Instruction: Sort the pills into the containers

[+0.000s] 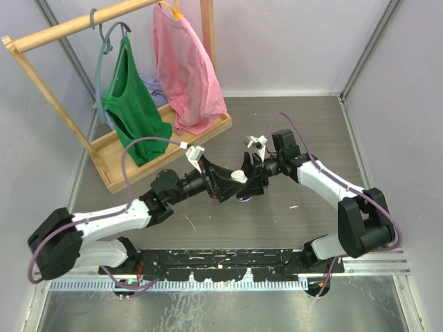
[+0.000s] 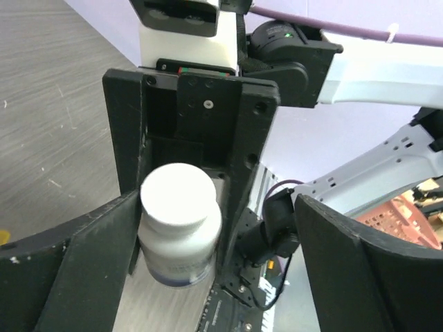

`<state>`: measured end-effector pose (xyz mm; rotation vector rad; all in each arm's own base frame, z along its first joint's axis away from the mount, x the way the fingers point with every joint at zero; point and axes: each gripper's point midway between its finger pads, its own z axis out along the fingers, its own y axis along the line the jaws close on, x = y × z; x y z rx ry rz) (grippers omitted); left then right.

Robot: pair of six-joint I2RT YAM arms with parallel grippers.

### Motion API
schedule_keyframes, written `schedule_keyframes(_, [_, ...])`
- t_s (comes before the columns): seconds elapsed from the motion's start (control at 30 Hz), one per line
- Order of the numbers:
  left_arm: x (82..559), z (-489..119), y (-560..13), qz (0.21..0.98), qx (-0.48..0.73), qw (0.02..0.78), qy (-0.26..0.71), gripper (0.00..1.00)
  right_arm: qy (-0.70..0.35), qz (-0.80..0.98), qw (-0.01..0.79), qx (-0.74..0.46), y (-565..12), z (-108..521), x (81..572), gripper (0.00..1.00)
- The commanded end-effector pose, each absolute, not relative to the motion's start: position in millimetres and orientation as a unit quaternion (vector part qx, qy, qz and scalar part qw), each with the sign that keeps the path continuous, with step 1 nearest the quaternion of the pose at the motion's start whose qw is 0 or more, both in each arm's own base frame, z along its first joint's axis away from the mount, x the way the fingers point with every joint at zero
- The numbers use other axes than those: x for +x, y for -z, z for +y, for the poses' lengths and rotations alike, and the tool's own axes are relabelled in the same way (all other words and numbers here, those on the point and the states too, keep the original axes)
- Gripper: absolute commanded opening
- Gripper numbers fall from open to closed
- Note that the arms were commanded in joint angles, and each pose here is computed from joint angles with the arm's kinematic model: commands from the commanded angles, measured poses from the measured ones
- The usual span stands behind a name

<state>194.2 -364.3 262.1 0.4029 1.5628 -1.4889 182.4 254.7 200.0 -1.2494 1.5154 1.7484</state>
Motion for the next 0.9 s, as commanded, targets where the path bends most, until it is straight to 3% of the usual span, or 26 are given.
schedule_keyframes(0.0, [205,-334,-268,0.65,0.126,0.509,0.55,0.98,-0.624,0.533,0.296,-0.489,-216,257,191,0.01])
schedule_keyframes(0.23, [202,-300,-272,0.659,0.079,0.529,0.528,0.98,-0.612,0.536,0.306,-0.494,-214,257,193,0.01])
schedule_keyframes(0.57, [208,-270,-294,0.684,-0.061,0.495,0.532,0.98,-0.539,0.547,0.346,-0.539,-204,251,202,0.01])
schedule_keyframes(0.87, [223,-287,-279,0.741,-0.171,0.441,0.477,0.97,-0.467,0.569,0.374,-0.565,-193,246,215,0.01])
